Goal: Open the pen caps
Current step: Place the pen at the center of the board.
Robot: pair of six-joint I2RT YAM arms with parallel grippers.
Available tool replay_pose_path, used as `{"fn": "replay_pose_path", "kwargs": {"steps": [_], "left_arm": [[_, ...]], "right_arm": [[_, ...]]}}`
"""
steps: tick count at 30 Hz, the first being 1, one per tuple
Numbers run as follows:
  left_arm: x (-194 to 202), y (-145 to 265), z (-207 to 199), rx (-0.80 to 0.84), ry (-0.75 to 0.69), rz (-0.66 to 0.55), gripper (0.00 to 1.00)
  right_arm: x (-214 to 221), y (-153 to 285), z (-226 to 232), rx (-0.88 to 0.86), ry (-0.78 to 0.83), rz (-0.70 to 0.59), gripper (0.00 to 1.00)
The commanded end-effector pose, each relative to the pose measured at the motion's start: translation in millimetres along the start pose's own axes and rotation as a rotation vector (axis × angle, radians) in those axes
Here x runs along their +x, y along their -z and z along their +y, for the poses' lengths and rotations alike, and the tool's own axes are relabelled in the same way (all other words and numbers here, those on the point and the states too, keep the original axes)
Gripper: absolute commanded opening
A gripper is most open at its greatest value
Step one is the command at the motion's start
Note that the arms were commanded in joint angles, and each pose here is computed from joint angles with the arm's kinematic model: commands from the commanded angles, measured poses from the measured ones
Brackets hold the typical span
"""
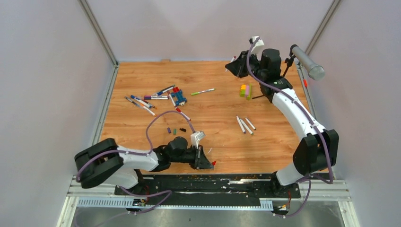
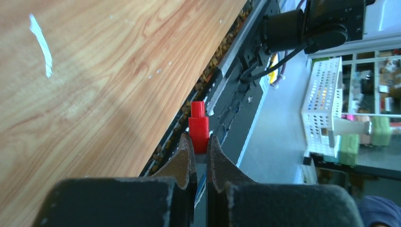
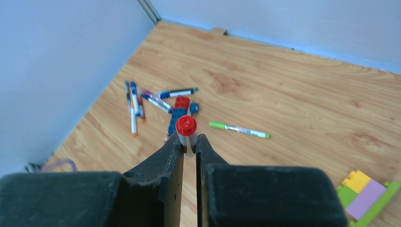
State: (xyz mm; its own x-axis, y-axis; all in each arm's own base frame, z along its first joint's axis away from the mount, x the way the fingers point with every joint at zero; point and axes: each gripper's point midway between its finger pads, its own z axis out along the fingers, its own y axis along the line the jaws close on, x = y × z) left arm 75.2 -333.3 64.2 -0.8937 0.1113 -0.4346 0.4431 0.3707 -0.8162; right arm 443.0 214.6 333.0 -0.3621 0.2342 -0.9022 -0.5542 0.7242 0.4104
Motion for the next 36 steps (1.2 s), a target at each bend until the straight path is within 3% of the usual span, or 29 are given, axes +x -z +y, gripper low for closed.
{"fn": "replay_pose_path", "kwargs": {"steps": [1, 4, 12, 23, 30, 36], "left_arm": [[-35, 14, -1, -0.128, -0.158, -0.098, 0.00], [-58, 34, 0, -0.239, -0.251, -0.176, 0.00], [-105, 75, 9, -0.470, -0.401, -0.322, 0.00], [-146, 85, 42, -0.610, -0.277, -0.381, 0.00], [-139, 79, 63, -0.679, -0.227, -0.339, 0.00], [-137, 85, 67, -0.695, -0.228, -0.353, 0.00]], "right_arm": [[10, 22, 11, -0.095, 0.289, 0.001, 0.00], [39, 37, 6, -0.120, 0.435, 0.078, 0.00], [120, 82, -31, -0.069, 0.599, 0.353, 0.00], [208, 133, -123, 0.169, 0.618, 0.724, 0.01], [243, 141, -161, 0.248, 0.588, 0.928, 0.05], [255, 144, -173, 0.270, 0.548, 0.986, 0.06]]}}
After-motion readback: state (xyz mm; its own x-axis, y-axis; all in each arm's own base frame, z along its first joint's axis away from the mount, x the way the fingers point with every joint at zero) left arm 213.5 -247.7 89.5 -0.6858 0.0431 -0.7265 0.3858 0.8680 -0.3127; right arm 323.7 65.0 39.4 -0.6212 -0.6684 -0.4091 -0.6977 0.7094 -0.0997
